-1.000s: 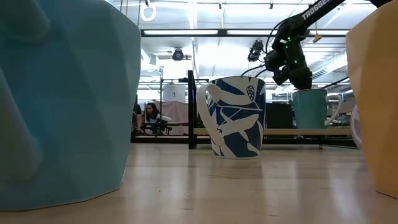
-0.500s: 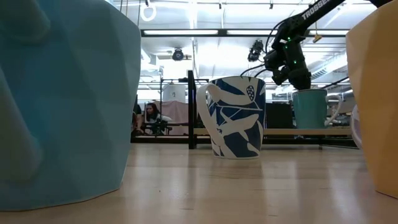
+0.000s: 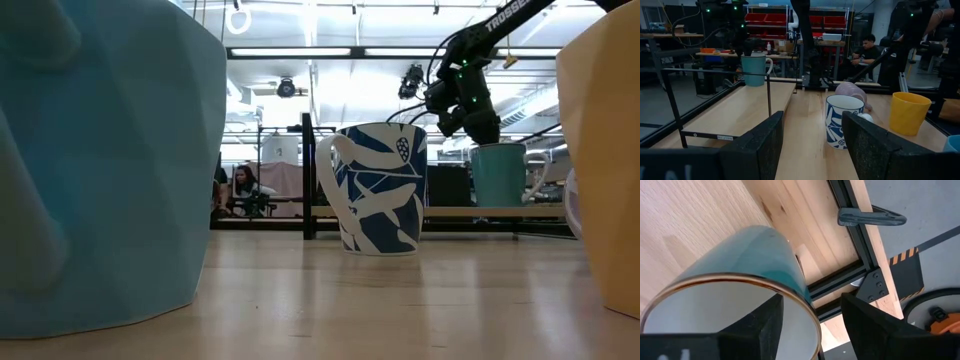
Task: Place coffee mugs
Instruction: Put the blue patterned mug on the shelf
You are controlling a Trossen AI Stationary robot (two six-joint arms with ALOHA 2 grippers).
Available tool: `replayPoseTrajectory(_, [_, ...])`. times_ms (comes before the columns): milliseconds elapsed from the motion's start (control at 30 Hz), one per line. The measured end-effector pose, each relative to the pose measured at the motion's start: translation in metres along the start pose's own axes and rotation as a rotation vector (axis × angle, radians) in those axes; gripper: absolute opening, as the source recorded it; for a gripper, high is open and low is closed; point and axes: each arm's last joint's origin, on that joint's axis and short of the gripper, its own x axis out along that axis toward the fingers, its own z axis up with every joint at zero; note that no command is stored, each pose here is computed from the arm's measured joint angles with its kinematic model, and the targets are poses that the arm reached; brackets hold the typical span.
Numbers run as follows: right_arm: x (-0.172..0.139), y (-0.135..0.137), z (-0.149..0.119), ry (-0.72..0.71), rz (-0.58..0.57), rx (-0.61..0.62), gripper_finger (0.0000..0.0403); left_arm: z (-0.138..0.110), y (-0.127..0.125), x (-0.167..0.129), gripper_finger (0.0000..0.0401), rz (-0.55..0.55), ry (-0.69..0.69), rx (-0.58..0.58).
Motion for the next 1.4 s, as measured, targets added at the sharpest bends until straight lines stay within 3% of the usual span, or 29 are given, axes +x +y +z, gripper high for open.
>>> replayPoseTrajectory(367, [-0.022,0.002,-0.009,-0.067,-0.021,0.009,0.0204,0.000,0.000,0.000,0.0206,0.000,0.000,0.000])
replayPoseTrajectory(633, [-0.061,0.007,-0.021,-0.264,0.026,0.012,0.0204,0.000,0.000,0.000,0.0206,0.000,0.000,0.000])
replayPoseTrajectory(833, [-0.086,0.020,-0.033,-0.451,0.136,-0.016,0.0204,0.003,0.000,0.000,0.0206,0.011,-0.036,-0.005])
replayPoseTrajectory(1033, [-0.107,0.044,-0.031,-0.646,0.288,-0.036,0.0204,0.015,0.004,-0.001,0.0206,0.133,-0.154,-0.048])
replayPoseTrajectory(1400, [-0.129,0.095,-0.007,-0.805,0.314,-0.182,0.0204,0.040,0.011,-0.006,0.0206,0.399,-0.306,-0.268])
